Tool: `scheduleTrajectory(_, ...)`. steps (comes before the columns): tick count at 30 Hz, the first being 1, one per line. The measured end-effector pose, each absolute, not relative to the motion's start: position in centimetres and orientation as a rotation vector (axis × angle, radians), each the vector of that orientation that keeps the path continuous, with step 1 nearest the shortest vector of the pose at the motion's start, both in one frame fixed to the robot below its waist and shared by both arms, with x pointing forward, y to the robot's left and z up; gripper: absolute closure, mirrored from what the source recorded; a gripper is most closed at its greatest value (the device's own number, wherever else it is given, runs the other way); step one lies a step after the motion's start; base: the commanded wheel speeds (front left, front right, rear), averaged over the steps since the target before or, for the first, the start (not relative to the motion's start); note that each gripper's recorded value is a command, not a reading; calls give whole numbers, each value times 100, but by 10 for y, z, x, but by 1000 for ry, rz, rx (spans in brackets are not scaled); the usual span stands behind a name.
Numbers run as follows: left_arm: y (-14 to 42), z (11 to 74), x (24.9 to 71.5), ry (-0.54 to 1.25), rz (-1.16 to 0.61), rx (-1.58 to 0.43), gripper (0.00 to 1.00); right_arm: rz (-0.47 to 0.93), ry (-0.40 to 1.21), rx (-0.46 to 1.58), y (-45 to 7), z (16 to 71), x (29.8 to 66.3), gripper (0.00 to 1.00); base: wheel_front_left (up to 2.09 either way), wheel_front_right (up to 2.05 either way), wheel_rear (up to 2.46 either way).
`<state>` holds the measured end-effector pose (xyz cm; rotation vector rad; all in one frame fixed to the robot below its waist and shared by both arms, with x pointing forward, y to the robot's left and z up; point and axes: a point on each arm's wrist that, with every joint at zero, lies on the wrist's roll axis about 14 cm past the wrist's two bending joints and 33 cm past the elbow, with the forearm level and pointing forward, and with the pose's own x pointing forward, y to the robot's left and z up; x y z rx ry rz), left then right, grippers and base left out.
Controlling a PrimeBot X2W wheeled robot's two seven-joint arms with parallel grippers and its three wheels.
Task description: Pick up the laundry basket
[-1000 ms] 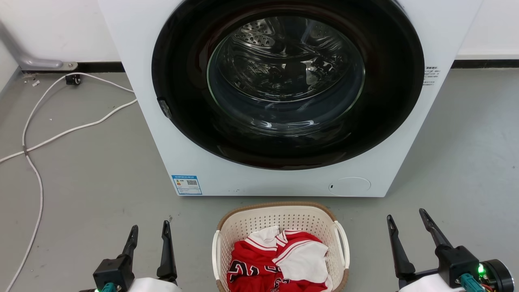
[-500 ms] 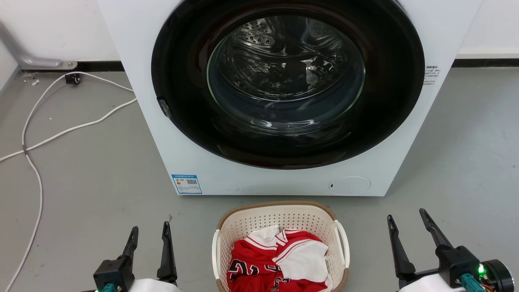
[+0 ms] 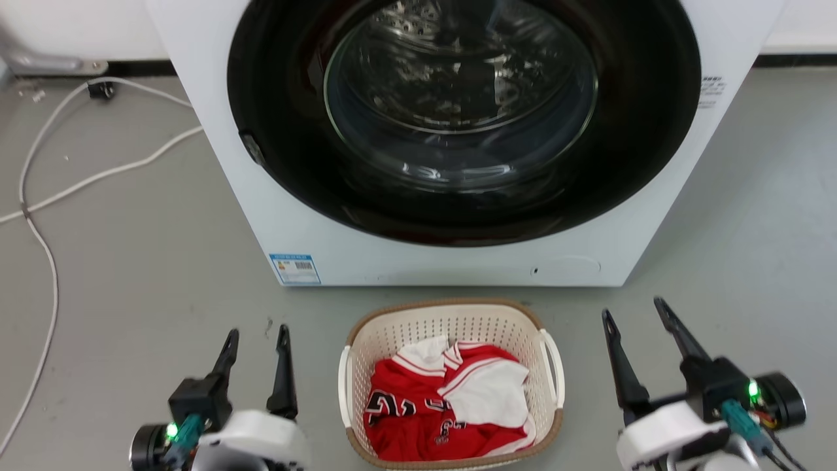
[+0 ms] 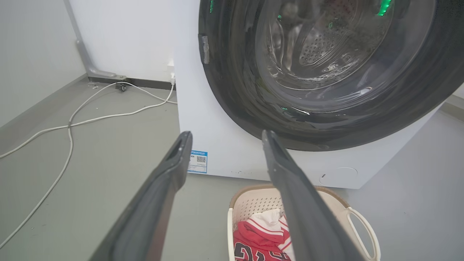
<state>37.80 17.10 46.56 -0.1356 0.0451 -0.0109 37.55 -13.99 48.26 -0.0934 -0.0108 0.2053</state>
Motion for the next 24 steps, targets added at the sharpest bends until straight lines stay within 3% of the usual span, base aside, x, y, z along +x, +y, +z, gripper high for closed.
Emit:
scheduleTrajectory(9,153,427,424,155,-87,-114,0,274,47,-131,-121,457,423,0,0,0,0)
scheduleTrajectory(24,138,310,466,452,-146,-93,0,325,317,-183,-117,340,476,0,0,0,0)
